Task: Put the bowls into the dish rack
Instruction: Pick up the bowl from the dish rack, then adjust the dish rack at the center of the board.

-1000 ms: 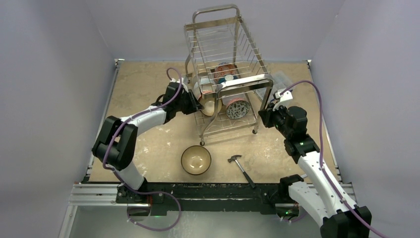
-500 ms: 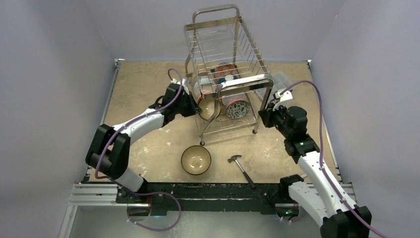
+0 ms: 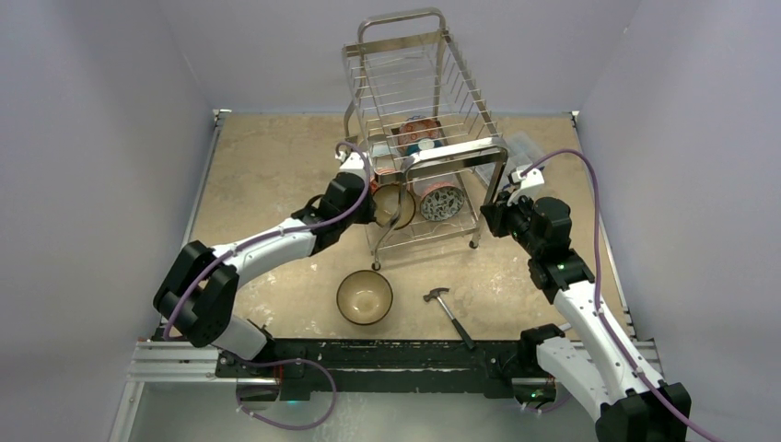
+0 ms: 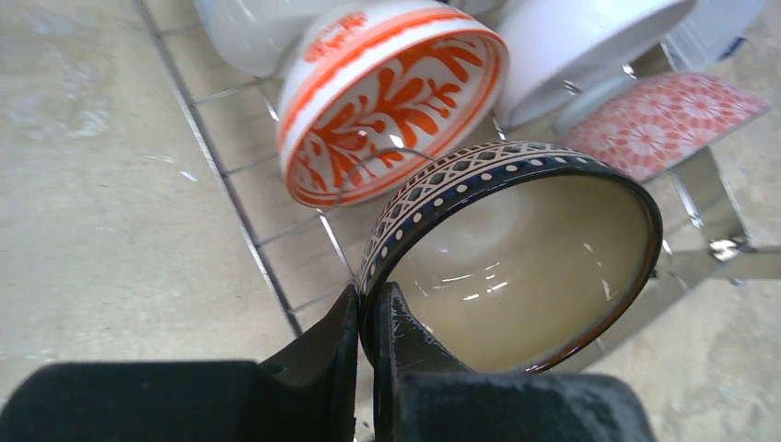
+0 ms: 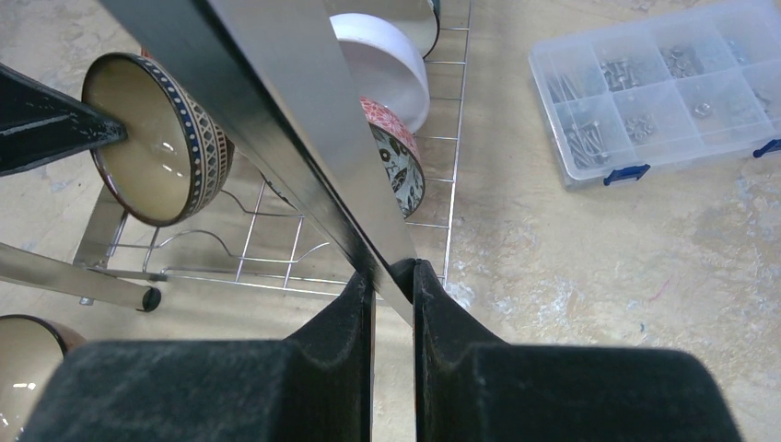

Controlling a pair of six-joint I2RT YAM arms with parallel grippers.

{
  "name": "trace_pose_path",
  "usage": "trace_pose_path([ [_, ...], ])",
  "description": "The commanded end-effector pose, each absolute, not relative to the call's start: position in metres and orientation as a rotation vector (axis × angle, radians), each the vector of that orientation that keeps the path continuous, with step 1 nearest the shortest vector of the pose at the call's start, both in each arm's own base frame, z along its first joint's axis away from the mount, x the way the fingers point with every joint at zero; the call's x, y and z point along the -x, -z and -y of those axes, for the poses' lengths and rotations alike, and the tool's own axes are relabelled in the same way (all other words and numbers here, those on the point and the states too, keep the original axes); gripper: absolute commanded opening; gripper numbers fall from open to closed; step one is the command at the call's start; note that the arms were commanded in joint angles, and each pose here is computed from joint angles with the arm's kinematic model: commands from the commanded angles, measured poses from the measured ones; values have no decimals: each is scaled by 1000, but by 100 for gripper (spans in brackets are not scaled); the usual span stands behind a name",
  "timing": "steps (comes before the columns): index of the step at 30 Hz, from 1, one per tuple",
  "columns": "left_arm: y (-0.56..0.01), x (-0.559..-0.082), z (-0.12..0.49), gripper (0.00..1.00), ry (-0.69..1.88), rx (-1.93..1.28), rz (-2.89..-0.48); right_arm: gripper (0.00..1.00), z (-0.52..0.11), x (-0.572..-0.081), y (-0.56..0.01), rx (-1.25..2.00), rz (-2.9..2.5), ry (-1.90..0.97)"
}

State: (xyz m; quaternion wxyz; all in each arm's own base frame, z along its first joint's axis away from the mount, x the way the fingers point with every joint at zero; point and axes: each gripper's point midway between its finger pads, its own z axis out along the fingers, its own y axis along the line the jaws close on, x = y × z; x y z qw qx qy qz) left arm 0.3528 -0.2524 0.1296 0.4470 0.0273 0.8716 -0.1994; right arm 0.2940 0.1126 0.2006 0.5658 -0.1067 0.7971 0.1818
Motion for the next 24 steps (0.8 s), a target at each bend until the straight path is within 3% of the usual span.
trace_pose_path([
  [1, -193, -386, 231, 0, 371, 53, -1886, 3, -146, -282, -233, 295, -1809, -652],
  [24, -202, -371, 238, 0, -47, -45, -1659, 3, -144, -284, -233, 282, -1813, -638],
])
